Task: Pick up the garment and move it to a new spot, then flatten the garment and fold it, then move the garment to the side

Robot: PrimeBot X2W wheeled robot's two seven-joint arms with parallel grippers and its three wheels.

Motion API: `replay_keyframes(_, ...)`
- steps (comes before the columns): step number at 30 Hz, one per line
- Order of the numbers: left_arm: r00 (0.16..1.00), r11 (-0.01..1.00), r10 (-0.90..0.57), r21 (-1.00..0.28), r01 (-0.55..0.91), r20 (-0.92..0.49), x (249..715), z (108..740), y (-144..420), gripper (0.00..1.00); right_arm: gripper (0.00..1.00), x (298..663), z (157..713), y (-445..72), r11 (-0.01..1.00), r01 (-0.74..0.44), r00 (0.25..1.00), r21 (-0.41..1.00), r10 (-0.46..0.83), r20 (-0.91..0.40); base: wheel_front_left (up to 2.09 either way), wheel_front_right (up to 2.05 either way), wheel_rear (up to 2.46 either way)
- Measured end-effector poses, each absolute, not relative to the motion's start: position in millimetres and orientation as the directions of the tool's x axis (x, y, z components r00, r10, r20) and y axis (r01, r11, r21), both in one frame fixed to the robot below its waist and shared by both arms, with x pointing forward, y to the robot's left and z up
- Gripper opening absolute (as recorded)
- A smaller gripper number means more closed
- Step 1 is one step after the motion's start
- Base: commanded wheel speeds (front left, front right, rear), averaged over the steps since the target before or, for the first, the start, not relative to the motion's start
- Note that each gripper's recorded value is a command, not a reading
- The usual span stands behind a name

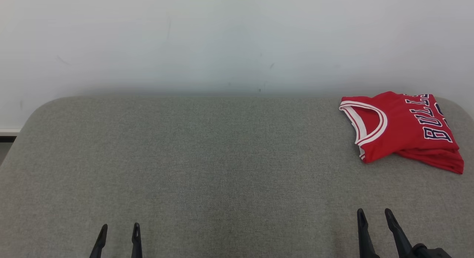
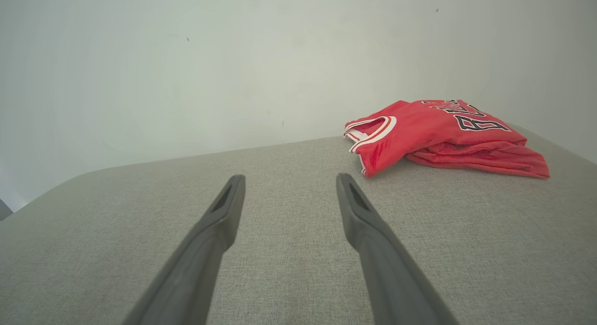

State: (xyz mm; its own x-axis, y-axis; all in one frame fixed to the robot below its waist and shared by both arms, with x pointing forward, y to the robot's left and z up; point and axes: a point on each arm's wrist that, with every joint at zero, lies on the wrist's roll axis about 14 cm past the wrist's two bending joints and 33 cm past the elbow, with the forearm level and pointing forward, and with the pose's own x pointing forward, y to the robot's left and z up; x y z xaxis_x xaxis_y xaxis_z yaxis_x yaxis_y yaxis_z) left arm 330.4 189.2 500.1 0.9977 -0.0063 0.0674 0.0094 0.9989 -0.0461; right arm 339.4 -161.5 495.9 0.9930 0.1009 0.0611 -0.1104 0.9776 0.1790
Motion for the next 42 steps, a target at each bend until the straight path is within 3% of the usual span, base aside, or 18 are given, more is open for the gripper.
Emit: replay_keyframes(42,0.999,0.998,-0.008,-0.069,0.01,0.041,330.7,491.3,193.4,1.0,1.0,339.8,488.8,-163.5,0.979,-0.101,0.995,0.179,0.095,0.038,0.0,0.0,0.0)
